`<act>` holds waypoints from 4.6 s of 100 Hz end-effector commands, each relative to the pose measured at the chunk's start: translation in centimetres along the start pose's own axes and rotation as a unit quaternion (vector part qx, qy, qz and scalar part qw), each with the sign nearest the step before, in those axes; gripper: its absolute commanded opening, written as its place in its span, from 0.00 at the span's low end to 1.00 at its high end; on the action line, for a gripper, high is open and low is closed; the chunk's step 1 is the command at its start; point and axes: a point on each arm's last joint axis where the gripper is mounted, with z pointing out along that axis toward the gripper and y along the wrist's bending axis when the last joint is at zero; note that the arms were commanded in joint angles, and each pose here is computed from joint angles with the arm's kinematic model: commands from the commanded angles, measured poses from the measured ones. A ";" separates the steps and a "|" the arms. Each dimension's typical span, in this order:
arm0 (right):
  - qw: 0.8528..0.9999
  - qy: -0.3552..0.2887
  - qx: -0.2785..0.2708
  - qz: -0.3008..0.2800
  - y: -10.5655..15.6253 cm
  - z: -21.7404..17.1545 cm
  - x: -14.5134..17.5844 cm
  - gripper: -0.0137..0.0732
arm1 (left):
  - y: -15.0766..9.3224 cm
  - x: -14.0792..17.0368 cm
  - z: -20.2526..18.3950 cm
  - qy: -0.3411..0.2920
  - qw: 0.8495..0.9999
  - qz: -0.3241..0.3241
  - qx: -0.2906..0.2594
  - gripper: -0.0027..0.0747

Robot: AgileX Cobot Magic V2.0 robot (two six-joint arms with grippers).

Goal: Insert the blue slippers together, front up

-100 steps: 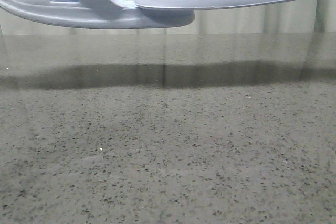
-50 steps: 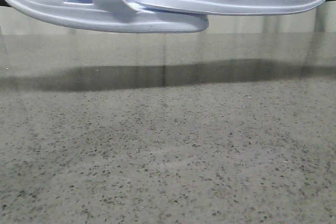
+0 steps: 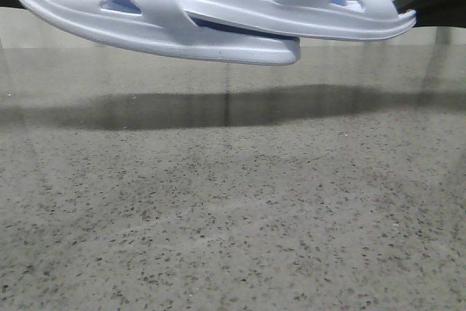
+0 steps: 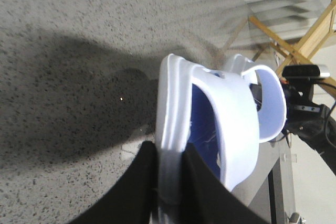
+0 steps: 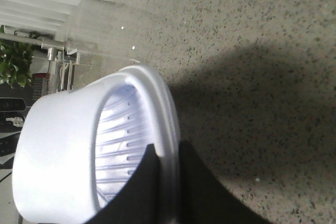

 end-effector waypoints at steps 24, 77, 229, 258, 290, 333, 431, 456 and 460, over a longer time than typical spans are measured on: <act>0.998 0.016 -0.049 -0.043 3.8 3.1 0.5 0.03 | -3.0 0.5 0.1 0.016 0.997 0.018 0.068 0.05; 0.995 0.039 -0.070 -0.051 5.5 5.4 1.6 0.03 | -3.5 1.0 0.8 0.032 0.996 0.029 0.073 0.05; 0.995 -0.053 -0.073 -0.029 3.0 -4.1 -1.3 0.39 | 0.1 -1.3 0.4 -0.062 0.983 0.130 -0.113 0.06; 0.996 -0.044 -0.065 -0.033 2.8 -4.1 -1.1 0.39 | 1.7 -1.3 3.2 -0.029 0.982 0.133 -0.129 0.42; 0.997 -0.045 -0.058 -0.033 2.5 -4.5 -1.1 0.39 | 1.3 -2.0 3.0 -0.037 0.972 0.184 -0.143 0.62; 0.993 -0.102 -0.049 -0.024 2.1 -7.2 -1.9 0.39 | -6.3 -3.7 -1.9 -0.155 0.919 0.320 -0.171 0.09; 0.900 -0.282 0.140 -0.302 17.5 -11.2 3.4 0.05 | -15.3 2.0 -11.4 -0.370 0.765 0.459 -0.259 0.05; 0.867 -0.217 0.164 -0.417 20.5 -11.0 8.3 0.07 | -16.1 5.2 -12.9 -0.389 0.743 0.478 -0.261 0.05; 0.861 -0.231 0.170 -0.420 20.5 -11.5 9.0 0.07 | -15.8 5.9 -13.1 -0.395 0.740 0.478 -0.262 0.05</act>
